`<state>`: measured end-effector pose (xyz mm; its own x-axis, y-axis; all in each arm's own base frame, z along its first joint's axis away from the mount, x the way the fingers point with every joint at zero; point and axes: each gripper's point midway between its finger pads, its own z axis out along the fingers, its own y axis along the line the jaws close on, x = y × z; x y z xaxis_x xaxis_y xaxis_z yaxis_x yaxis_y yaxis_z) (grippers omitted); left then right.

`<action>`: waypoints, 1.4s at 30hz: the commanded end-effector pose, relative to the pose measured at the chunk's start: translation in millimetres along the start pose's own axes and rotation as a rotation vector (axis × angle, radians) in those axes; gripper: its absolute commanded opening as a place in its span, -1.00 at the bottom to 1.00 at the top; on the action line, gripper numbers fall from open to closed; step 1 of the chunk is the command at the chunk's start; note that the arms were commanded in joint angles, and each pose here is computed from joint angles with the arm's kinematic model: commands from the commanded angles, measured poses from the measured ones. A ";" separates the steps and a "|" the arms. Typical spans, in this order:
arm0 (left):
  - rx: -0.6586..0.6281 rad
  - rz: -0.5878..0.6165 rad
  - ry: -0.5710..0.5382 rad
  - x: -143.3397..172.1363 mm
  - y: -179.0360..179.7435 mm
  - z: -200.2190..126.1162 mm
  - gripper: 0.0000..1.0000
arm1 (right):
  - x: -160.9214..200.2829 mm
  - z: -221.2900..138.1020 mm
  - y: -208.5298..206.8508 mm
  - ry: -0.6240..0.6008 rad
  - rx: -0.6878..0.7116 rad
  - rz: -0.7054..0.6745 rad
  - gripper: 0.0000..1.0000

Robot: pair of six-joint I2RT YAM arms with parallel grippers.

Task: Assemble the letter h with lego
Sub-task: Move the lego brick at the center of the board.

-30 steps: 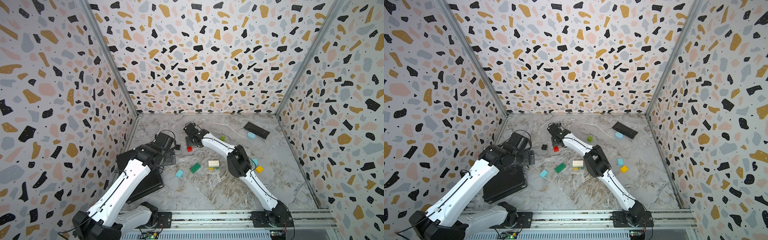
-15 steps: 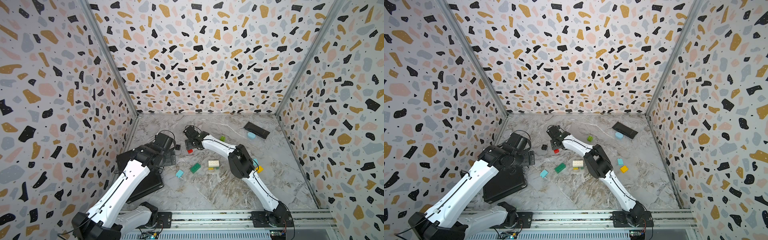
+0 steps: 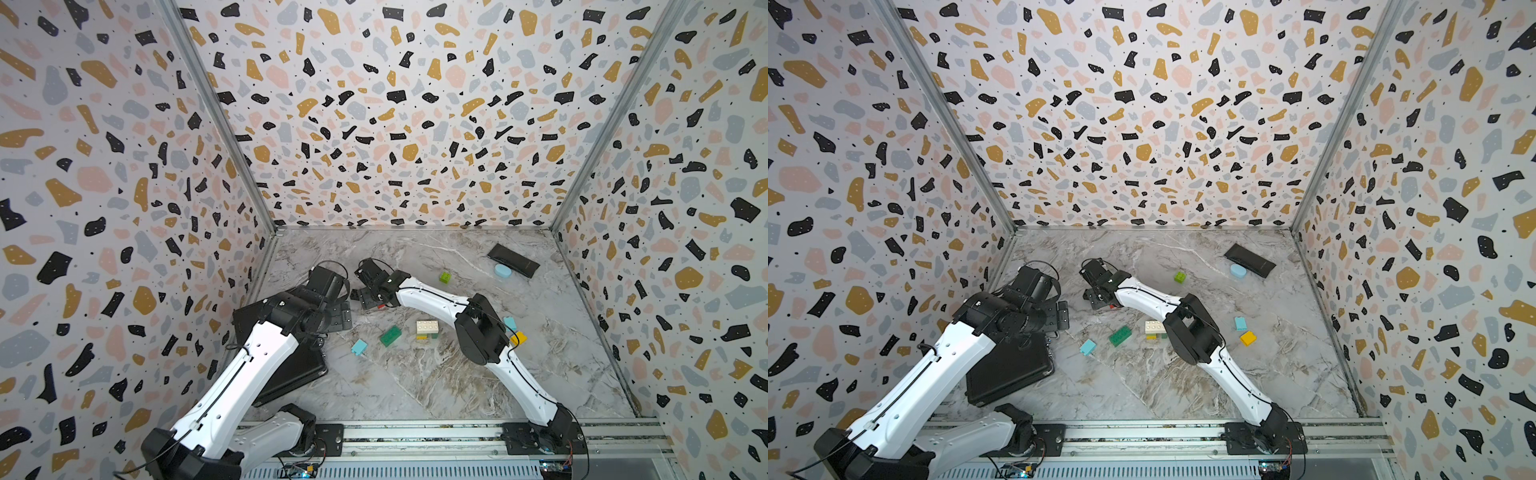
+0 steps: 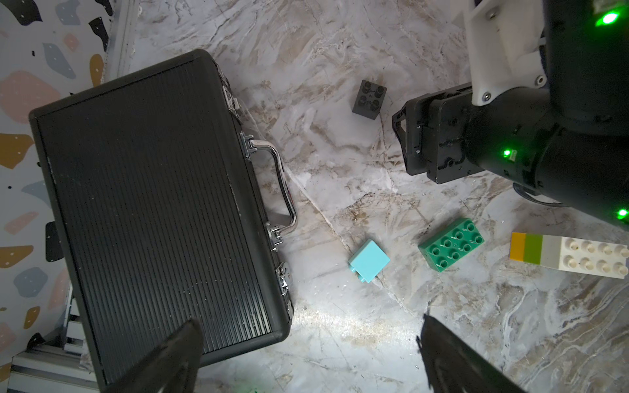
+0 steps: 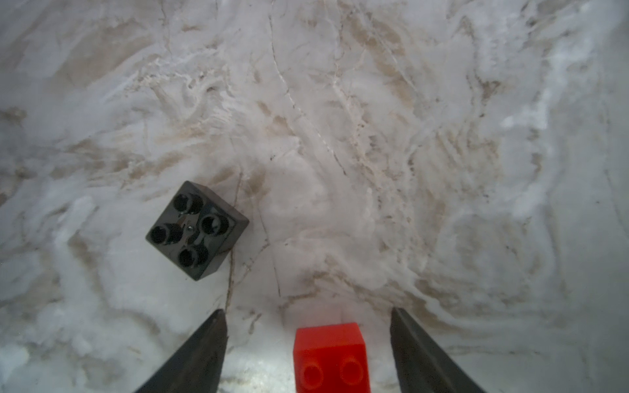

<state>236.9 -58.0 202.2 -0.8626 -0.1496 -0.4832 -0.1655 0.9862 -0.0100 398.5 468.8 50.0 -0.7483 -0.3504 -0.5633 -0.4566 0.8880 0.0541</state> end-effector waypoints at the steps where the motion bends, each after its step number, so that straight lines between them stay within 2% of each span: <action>1: 0.016 -0.003 -0.014 -0.4 0.1 -1.7 0.98 | -1.0 -10.8 -1.9 0.012 0.020 -0.014 0.42; 7: 0.021 0.000 -0.012 0.0 -0.8 -1.5 0.98 | 13.6 -9.5 -10.6 0.032 0.050 -0.009 0.30; 11: 0.024 0.000 -0.011 0.0 -1.4 -1.5 0.98 | 20.5 -9.1 -14.5 0.046 0.063 -0.013 0.10; 14: 0.024 -0.001 -0.011 0.1 -0.9 -1.7 0.98 | 23.3 -11.5 -23.2 0.045 0.103 0.003 -0.14; 19: 0.025 -0.001 -0.012 0.1 -1.0 -1.5 0.98 | 24.6 -30.3 -62.1 0.002 0.209 0.099 -0.48; 23: 0.031 -0.001 -0.012 0.1 -2.1 -1.8 0.98 | 32.5 -43.0 -99.7 0.001 0.240 0.194 -0.54; 30: 0.044 0.003 -0.007 1.0 -4.5 -1.0 0.98 | 49.8 -43.5 -148.9 0.053 0.285 0.264 -0.49; 36: 0.054 0.007 0.000 2.0 -6.9 0.4 0.98 | 58.9 -49.2 -173.3 0.058 0.306 0.298 -0.43; 39: 0.059 0.009 -0.001 2.0 -7.5 -0.1 0.98 | 60.0 -53.1 -174.6 0.060 0.303 0.292 -0.25; 42: 0.061 0.009 0.000 2.1 -7.9 0.1 0.98 | 58.3 -59.0 -177.3 0.057 0.312 0.301 0.10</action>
<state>236.8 -66.8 200.5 -0.8677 -0.1461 -0.4752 -0.1377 0.9891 -0.0526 408.8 276.6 30.8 -0.8683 -0.0900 -0.4878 -0.0678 0.9957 -0.0632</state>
